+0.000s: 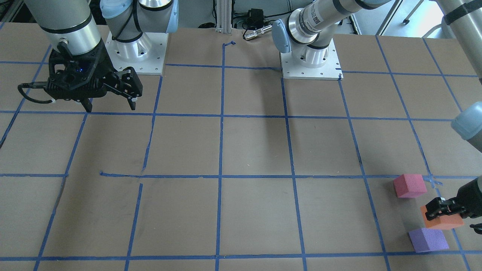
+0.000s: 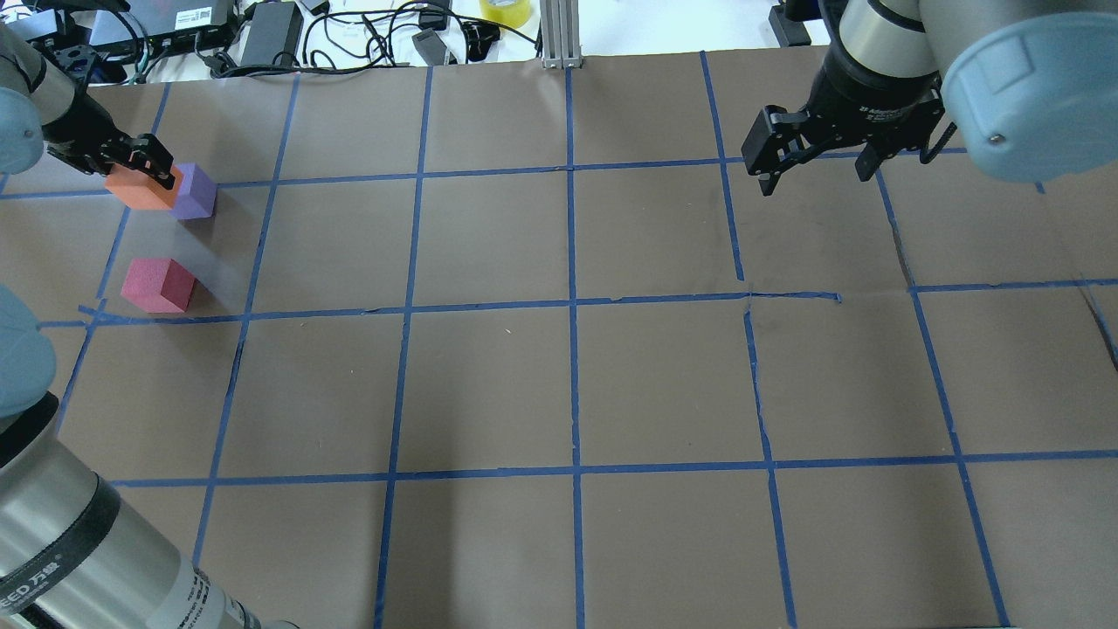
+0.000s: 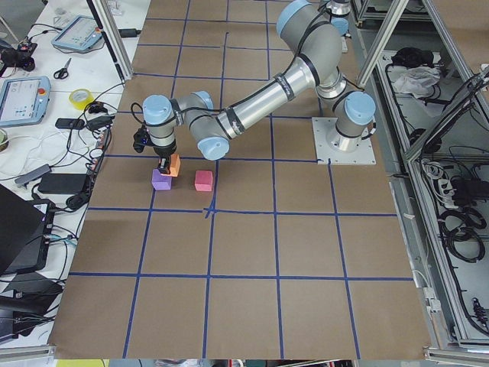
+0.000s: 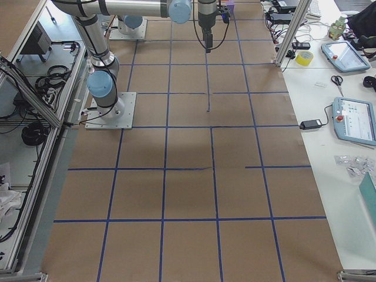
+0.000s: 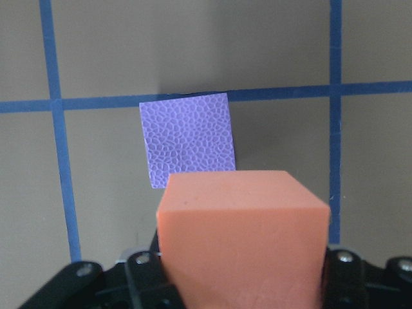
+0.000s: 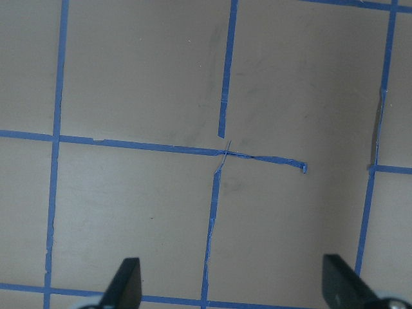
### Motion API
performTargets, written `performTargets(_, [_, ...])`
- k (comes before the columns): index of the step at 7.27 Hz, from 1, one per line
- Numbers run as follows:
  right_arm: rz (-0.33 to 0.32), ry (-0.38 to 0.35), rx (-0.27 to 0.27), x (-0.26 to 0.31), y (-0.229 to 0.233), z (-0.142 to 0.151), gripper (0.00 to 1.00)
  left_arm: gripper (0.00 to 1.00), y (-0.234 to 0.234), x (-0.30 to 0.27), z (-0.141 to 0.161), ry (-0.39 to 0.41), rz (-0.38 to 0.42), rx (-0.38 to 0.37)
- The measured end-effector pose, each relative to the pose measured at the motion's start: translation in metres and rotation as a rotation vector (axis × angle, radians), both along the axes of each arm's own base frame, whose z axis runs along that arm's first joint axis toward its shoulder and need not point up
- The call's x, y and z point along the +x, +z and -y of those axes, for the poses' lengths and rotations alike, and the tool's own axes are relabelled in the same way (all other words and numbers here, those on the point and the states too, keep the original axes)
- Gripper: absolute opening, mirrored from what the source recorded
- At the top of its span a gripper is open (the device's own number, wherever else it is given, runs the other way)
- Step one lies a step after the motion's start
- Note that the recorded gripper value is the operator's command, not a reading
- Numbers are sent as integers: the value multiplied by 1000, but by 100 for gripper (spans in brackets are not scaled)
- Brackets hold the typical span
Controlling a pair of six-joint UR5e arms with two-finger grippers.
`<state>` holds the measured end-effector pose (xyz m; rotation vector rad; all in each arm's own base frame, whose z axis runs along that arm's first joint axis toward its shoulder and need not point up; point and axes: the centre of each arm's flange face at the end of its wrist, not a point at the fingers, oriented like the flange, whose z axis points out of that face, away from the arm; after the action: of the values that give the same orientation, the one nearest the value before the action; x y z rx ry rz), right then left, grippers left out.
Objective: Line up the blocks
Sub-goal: 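Lower the orange cube between the purple and pink cubes with the left gripper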
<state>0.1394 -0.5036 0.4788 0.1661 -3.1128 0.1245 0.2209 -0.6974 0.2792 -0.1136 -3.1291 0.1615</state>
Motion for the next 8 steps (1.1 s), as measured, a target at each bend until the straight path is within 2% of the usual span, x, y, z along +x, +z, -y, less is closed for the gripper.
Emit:
performTargets(5, [-6, 7, 4, -1, -1, 0, 100, 0, -27, 7, -7, 27, -21, 37])
performTargets(8, [-5, 8, 3, 0, -1, 0, 100, 0, -51, 12, -17, 66, -25, 31])
